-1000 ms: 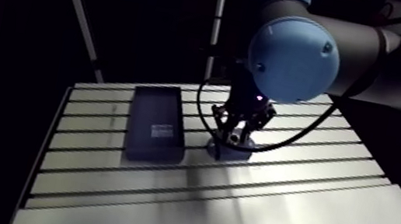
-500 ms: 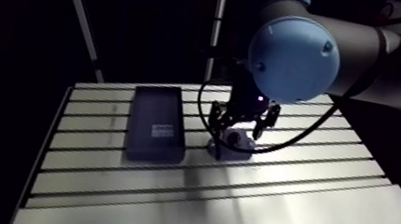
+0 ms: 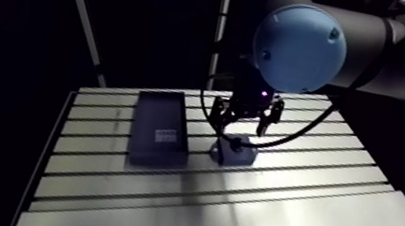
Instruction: Pick up the bearing and press it into the housing until flush.
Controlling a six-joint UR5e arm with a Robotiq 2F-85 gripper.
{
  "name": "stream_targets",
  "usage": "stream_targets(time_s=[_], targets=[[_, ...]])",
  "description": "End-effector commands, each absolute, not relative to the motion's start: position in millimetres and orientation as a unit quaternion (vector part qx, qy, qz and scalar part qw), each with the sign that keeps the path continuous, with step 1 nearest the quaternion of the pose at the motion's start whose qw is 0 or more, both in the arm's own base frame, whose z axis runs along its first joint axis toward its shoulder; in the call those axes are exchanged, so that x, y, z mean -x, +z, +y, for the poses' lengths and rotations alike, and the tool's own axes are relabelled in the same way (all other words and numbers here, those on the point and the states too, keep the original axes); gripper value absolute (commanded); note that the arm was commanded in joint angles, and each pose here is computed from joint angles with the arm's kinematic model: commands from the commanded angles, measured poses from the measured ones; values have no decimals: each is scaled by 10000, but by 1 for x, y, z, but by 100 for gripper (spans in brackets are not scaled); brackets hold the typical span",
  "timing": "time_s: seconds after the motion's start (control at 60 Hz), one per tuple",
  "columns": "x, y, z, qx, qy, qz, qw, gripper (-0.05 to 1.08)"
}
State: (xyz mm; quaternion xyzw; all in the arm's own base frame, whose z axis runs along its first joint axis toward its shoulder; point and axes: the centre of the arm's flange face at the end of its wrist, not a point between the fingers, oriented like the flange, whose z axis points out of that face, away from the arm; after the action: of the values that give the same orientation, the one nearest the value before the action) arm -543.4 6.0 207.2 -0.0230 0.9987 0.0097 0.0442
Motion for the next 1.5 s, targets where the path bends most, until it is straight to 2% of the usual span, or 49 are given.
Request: stream_targets(time_s=[0.017,0.117,0.133,0.15,0.167,0.183,0.2,0.217,0.233,0.25,0.267,0.283,0.383,0.983,1.183,1.5], targets=[[547,246,-2,283,103,9991,309,1],[547,250,-3,279,93,9990,351,3],[547,249,-3,272,87,9989,372,9],[547,249,-3,272,87,9989,372,9],[547,248,-3,264,87,9989,376,20],[547,248,-3,264,87,9989,376,20],[547,246,-3,250,82,9989,395,34],[547,246,-3,250,82,9989,395,34],[547,245,-3,242,80,9989,404,51],[547,245,-3,242,80,9989,404,51],[546,243,-3,228,75,9988,424,66],[546,242,-3,226,69,9987,446,72],[545,240,-3,225,63,9987,442,80],[543,228,-3,227,80,9985,493,82],[543,226,-1,255,130,9989,383,82],[544,213,2,243,93,9985,489,82]])
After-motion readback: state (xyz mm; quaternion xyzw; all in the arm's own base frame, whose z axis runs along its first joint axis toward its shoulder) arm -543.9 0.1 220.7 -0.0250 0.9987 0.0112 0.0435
